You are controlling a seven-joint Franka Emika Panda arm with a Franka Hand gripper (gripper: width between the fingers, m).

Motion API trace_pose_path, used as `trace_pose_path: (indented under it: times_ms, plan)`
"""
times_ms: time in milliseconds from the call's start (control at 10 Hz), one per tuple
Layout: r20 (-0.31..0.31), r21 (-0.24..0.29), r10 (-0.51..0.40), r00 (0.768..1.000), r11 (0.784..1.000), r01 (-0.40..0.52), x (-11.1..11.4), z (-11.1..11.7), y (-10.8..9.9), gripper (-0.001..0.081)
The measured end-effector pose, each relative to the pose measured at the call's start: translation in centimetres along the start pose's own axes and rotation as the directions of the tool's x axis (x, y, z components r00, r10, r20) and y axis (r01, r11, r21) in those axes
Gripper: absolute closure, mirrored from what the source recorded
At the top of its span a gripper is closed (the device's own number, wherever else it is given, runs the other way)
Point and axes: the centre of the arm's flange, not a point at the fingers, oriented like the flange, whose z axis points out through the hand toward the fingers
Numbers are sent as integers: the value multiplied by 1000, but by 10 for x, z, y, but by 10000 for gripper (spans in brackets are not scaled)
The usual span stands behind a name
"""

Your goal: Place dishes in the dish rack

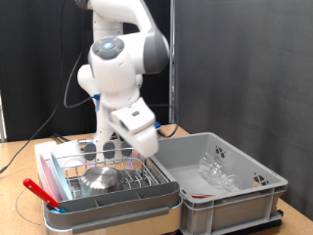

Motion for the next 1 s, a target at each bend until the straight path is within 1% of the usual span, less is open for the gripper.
trace_pose_path:
  times_ms: [100,200,300,400,500,600,700,800,900,1000]
  plan:
    - [-16,-29,-82,997,996,81,15,-6,-8,1]
    - [-8,-44,-165,986,985,164,29,-10,-16,1]
    - [19,-48,-263,965,963,264,42,-11,-25,1]
    - [68,-56,-348,935,935,351,57,-12,-33,1]
    - [129,-65,-405,905,907,416,64,-13,-42,1]
    - [101,-65,-373,922,923,380,64,-12,-41,1]
    - [66,-84,-320,945,942,325,64,-10,-39,1]
    - [37,-119,-270,962,955,273,67,-4,-39,1]
    - [10,-164,-226,974,961,224,71,1,-42,1]
    - [-15,-191,-192,981,964,185,75,7,-49,1]
